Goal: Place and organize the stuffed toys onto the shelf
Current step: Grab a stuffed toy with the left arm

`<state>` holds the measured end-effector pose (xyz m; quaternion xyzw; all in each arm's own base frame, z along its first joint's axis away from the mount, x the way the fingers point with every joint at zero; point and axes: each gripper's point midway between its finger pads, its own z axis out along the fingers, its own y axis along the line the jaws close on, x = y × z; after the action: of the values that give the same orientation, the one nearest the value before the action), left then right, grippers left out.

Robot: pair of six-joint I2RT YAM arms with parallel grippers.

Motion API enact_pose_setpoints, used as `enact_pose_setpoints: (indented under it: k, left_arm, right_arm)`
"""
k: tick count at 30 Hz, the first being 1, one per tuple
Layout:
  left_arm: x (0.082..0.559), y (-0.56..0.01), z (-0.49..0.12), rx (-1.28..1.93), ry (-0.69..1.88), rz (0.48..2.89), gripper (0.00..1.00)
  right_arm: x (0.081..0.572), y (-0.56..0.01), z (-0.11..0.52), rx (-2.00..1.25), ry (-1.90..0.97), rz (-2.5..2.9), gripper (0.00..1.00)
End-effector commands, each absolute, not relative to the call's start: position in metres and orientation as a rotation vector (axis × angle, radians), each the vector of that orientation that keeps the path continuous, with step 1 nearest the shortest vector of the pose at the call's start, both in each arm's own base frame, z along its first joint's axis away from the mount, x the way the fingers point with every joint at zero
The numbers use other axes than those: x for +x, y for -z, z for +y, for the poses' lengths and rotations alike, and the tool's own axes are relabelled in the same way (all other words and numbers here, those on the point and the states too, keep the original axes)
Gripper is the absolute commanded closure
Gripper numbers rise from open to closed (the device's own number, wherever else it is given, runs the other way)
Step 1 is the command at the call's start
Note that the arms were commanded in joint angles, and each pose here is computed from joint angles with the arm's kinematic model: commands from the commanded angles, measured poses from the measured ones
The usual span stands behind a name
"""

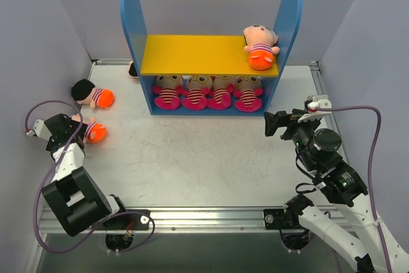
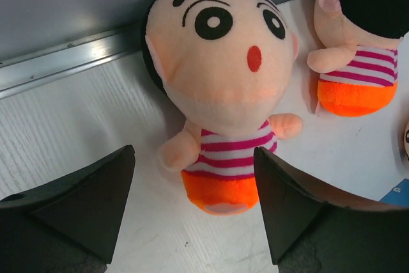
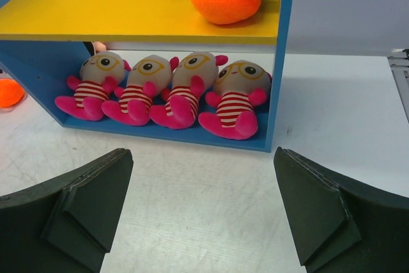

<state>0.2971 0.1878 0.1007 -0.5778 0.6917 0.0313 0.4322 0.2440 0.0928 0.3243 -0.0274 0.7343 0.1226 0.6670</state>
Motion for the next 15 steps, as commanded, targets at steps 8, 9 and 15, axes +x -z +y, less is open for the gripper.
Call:
enact_pose_setpoints:
  k: [8, 9, 15]
  left_arm:
    - [0.325, -0.122, 0.223, -1.271, -0.11, 1.628, 0.12]
    - [0.328, -0.124, 0.225, -1.251, -0.113, 1.613, 0.11]
    - [0.341, -0.11, 0.229, -1.213, -0.103, 1.632, 0.11]
  right_arm:
    - [0.249, -0.324, 0.11, -0.127, -0.317, 1.647, 0.01]
    - [0.249, -0.324, 0.111, -0.132, -0.322, 1.647, 0.01]
    - [0.253, -0.317, 0.121, -0.181, -0.339, 1.67, 0.01]
